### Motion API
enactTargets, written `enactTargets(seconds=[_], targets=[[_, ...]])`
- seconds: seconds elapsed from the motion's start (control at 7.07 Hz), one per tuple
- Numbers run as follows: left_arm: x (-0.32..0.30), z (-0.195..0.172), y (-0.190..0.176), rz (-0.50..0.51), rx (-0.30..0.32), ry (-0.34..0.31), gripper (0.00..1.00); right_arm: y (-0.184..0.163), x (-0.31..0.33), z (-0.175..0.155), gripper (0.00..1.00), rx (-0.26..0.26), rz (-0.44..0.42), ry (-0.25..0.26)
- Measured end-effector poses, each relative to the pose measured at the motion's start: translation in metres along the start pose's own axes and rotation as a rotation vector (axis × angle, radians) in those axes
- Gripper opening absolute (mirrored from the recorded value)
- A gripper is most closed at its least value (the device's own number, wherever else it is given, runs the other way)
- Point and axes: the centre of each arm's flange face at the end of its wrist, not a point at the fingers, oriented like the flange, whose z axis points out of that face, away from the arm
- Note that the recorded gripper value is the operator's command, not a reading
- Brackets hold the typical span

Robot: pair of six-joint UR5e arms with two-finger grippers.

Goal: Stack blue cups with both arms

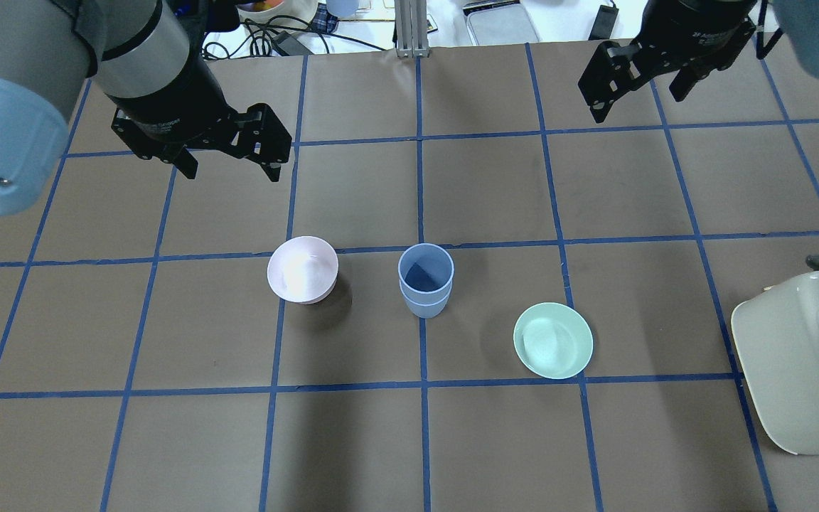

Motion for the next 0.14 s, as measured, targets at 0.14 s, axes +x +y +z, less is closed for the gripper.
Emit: enactTargets(seconds=[0.14], targets=[[-0.0008, -0.0003, -0.0011, -0.003, 0.0, 0.0, 1.0, 0.0003, -0.0001, -0.0001, 1.0, -0.001, 0.0, 0.001]])
